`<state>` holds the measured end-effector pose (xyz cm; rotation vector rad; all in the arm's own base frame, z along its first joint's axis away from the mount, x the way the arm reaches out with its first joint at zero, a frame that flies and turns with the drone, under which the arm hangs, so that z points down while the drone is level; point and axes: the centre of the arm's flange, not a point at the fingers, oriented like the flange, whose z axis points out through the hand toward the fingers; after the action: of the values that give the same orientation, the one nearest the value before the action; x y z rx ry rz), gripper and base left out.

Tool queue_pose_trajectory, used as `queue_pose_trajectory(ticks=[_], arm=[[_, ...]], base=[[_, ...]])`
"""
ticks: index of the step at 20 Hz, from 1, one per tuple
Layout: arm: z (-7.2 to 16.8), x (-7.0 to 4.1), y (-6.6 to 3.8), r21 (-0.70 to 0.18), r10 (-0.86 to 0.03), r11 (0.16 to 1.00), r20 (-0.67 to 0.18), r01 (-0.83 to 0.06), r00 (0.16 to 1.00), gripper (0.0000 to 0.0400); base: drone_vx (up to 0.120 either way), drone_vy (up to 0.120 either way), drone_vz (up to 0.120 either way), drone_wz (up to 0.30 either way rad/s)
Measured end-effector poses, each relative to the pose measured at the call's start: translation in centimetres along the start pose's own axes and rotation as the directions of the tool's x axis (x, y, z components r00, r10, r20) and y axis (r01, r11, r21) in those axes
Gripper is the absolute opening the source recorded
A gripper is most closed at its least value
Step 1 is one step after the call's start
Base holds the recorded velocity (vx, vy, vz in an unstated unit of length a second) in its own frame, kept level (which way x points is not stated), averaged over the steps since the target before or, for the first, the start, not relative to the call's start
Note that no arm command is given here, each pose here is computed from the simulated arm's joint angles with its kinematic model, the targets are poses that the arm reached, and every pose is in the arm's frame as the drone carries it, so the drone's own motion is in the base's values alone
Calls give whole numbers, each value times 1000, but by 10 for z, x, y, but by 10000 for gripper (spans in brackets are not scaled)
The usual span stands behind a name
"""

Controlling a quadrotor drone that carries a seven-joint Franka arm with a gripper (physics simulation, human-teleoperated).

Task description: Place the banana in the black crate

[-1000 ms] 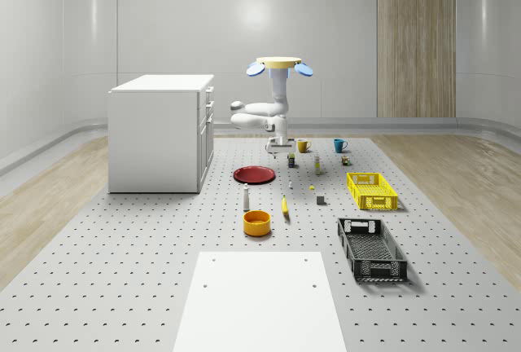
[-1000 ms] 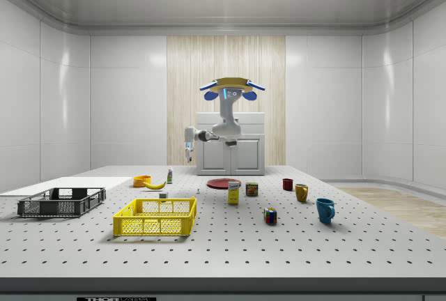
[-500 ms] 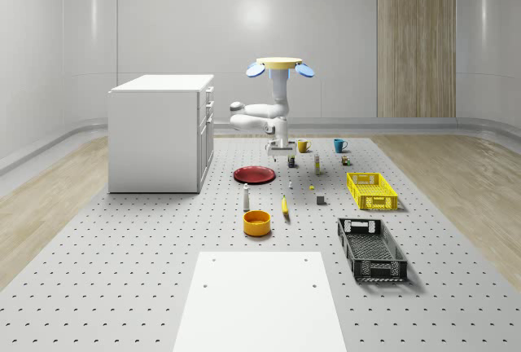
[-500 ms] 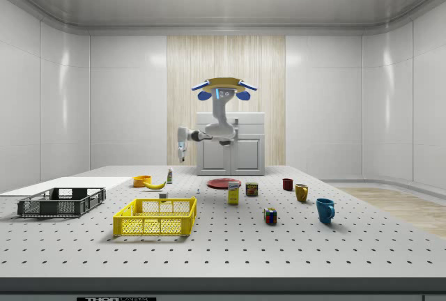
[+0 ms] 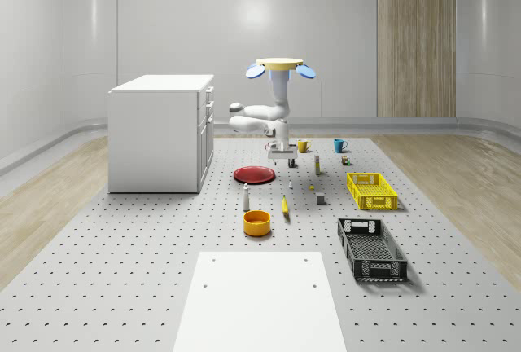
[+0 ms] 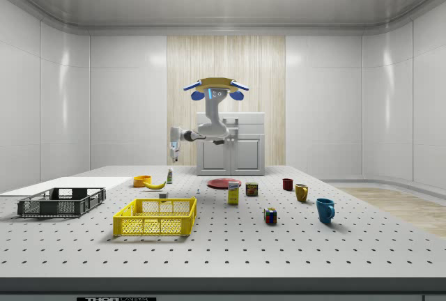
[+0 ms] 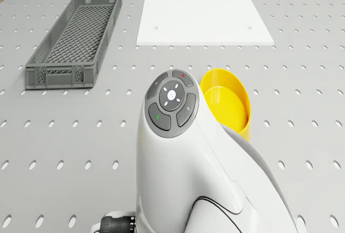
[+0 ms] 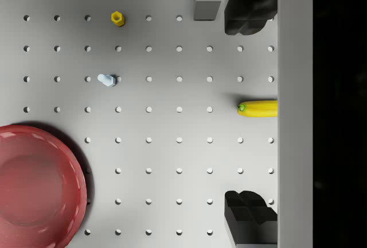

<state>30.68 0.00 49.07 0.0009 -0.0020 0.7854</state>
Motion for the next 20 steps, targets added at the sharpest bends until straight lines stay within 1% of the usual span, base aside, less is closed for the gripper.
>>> queue_pose_trajectory(ticks=[1, 3, 6, 9, 10, 18, 20], arm=[[0, 0, 0, 0, 0, 1000, 0, 0, 1000, 400], [0, 0, 0, 0, 0, 1000, 0, 0, 1000, 400], [0, 0, 0, 0, 0, 1000, 0, 0, 1000, 400], [0, 0, 0, 0, 0, 1000, 0, 0, 1000, 400], [0, 0, 0, 0, 0, 1000, 0, 0, 1000, 400], [0, 0, 0, 0, 0, 1000, 0, 0, 1000, 400], [0, 0, 0, 0, 0, 1000, 0, 0, 1000, 400]], base=[[120, 0, 0, 0], [120, -100, 0, 0], [120, 0, 0, 0], [120, 0, -120, 0], [120, 0, -40, 0], [120, 0, 0, 0], [120, 0, -80, 0]])
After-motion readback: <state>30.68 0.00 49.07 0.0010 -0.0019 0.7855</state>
